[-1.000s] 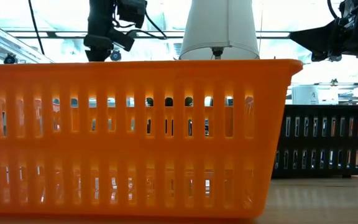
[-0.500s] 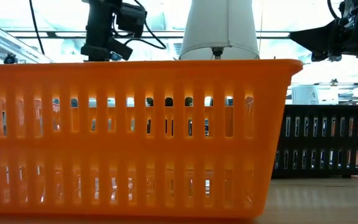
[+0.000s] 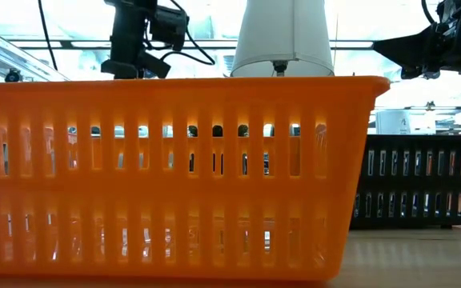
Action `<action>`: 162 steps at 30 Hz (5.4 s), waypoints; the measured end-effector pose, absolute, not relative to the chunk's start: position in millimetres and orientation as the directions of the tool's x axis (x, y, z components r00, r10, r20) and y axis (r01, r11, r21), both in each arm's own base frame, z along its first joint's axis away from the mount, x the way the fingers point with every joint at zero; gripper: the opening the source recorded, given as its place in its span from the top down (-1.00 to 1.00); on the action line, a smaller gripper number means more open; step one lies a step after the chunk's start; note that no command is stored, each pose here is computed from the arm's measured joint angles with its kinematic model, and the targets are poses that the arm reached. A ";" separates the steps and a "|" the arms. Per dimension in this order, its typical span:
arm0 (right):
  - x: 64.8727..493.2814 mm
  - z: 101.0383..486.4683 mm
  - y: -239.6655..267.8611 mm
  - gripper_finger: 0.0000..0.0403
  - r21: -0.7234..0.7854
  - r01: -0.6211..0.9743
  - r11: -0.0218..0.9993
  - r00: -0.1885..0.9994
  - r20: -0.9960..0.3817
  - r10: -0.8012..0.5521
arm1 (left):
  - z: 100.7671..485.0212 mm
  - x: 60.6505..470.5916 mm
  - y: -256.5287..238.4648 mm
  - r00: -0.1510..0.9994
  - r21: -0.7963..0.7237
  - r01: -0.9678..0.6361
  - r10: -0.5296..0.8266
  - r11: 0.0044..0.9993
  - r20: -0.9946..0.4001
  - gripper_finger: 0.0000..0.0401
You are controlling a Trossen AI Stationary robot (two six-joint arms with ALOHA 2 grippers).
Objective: Stack baskets by color
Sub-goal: Stack the middle transparent bin into the top transparent bin, then stack the middle black bin into the top black bin
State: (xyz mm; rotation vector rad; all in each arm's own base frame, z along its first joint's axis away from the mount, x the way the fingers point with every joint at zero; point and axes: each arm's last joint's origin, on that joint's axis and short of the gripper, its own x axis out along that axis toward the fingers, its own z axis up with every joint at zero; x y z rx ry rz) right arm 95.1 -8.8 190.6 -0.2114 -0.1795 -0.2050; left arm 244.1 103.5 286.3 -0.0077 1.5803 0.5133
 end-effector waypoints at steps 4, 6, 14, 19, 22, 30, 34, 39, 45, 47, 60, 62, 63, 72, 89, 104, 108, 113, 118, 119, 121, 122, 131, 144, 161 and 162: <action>95.1 190.6 -8.8 0.96 -0.189 0.220 0.957 0.963 0.197 -0.182 | 288.2 244.6 103.6 -0.086 0.320 -0.316 0.309 0.893 -0.947 0.50; 95.1 190.5 -8.8 0.96 -0.189 0.220 0.957 0.963 0.197 -0.182 | 290.3 246.5 100.8 -0.072 0.318 -0.318 0.311 0.894 -0.948 0.41; 96.1 185.6 -8.6 0.96 -0.057 0.185 0.981 0.974 0.147 -0.175 | 315.8 264.8 60.3 0.318 0.287 -0.383 0.417 0.878 -0.851 0.34; 96.4 184.4 -7.8 0.96 0.078 0.156 0.985 0.977 0.134 -0.166 | 334.5 282.9 10.4 0.690 0.253 -0.369 0.446 0.894 -0.570 0.34; 96.1 187.6 -5.9 0.96 0.150 0.122 0.981 0.975 0.167 -0.146 | 337.6 289.6 -19.6 0.841 0.269 -0.307 0.393 0.913 -0.372 0.34; 95.5 202.9 2.2 0.96 0.216 -0.002 0.976 0.948 0.312 -0.068 | 336.3 290.2 -61.4 0.967 0.345 -0.252 0.252 0.904 0.046 0.34; 95.9 213.6 5.2 0.96 0.217 -0.029 0.976 0.945 0.323 -0.043 | 330.7 287.1 -65.3 0.966 0.341 -0.257 0.237 0.904 0.099 0.34; 101.0 227.4 7.7 0.96 0.215 -0.044 0.976 0.954 0.300 -0.023 | 319.8 286.0 -64.9 0.969 0.296 -0.246 0.235 0.923 0.074 0.34; 117.6 238.8 9.6 0.96 0.257 -0.017 0.966 0.990 0.137 -0.019 | 305.9 283.9 -66.2 0.973 0.220 -0.230 0.227 0.948 0.036 0.34; 127.3 239.7 10.7 0.96 0.263 0.017 0.965 1.000 0.012 -0.021 | 302.7 283.0 -67.5 0.975 0.194 -0.223 0.222 0.955 0.028 0.34; 158.1 262.6 10.2 0.92 0.097 0.291 0.952 0.783 -0.596 -0.179 | 293.4 280.9 -69.3 0.977 0.207 -0.210 0.213 0.956 0.008 0.34; 164.0 262.3 11.3 0.85 0.065 0.263 0.963 0.756 -0.634 -0.164 | 293.9 280.7 -69.1 0.977 0.236 -0.211 0.214 0.949 0.011 0.34; 166.8 261.8 12.0 0.79 0.052 0.247 0.968 0.742 -0.653 -0.154 | 293.9 280.7 -68.9 0.976 0.255 -0.213 0.218 0.943 0.010 0.34; 184.2 240.8 13.2 0.24 -0.278 -0.094 0.956 0.528 -0.828 -0.189 | 294.1 280.2 -67.1 0.961 0.393 -0.257 0.275 0.883 0.010 0.34; 235.0 182.6 -0.8 0.22 -0.432 -0.700 0.569 0.247 -0.894 -0.375 | 300.7 276.8 -65.4 0.956 0.451 -0.275 0.293 0.849 0.030 0.34; 273.7 165.3 -21.3 0.28 -0.335 -0.791 0.511 0.135 -0.912 -0.388 | 302.7 274.4 -64.7 0.955 0.447 -0.278 0.293 0.850 0.036 0.34; 279.3 162.1 -21.1 0.45 -0.307 -0.812 0.495 0.127 -0.923 -0.364 | 302.6 274.4 -64.7 0.955 0.446 -0.278 0.293 0.851 0.036 0.34; 284.5 159.2 -20.2 0.83 -0.277 -0.831 0.483 0.121 -0.936 -0.329 | 301.9 274.3 -64.6 0.956 0.447 -0.277 0.293 0.851 0.034 0.34; 289.4 164.8 -20.2 0.95 -0.292 -0.826 0.482 0.139 -0.934 -0.329 | 301.2 274.2 -64.6 0.956 0.448 -0.276 0.293 0.851 0.033 0.34; 290.1 167.3 -20.2 0.95 -0.299 -0.823 0.482 0.147 -0.933 -0.329 | 301.0 274.1 -64.6 0.956 0.448 -0.276 0.293 0.851 0.032 0.34; 291.3 174.8 -20.2 0.95 -0.310 -0.813 0.492 0.155 -0.931 -0.330 | 300.6 274.1 -64.6 0.956 0.448 -0.275 0.293 0.851 0.031 0.34; 291.9 178.9 -19.9 0.95 -0.314 -0.803 0.507 0.156 -0.931 -0.330 | 300.3 274.1 -64.6 0.956 0.448 -0.275 0.293 0.851 0.030 0.34; 297.0 234.0 -18.1 0.96 -0.350 -0.468 0.812 0.114 -0.934 -0.337 | 300.8 273.3 -64.5 0.956 0.444 -0.276 0.292 0.852 0.032 0.34; 262.9 252.9 -24.3 0.96 -0.295 -0.051 0.954 -0.070 -0.952 -0.298 | 301.5 273.1 -64.5 0.956 0.440 -0.277 0.292 0.854 0.035 0.34; 229.2 237.7 -97.3 0.96 -0.282 0.099 0.954 -0.190 -0.947 -0.260 | 302.3 273.3 -64.4 0.955 0.439 -0.280 0.294 0.854 0.036 0.34; 228.1 235.7 -99.1 0.96 -0.284 0.100 0.954 -0.191 -0.946 -0.261 | 302.3 273.3 -64.3 0.955 0.439 -0.280 0.294 0.854 0.037 0.34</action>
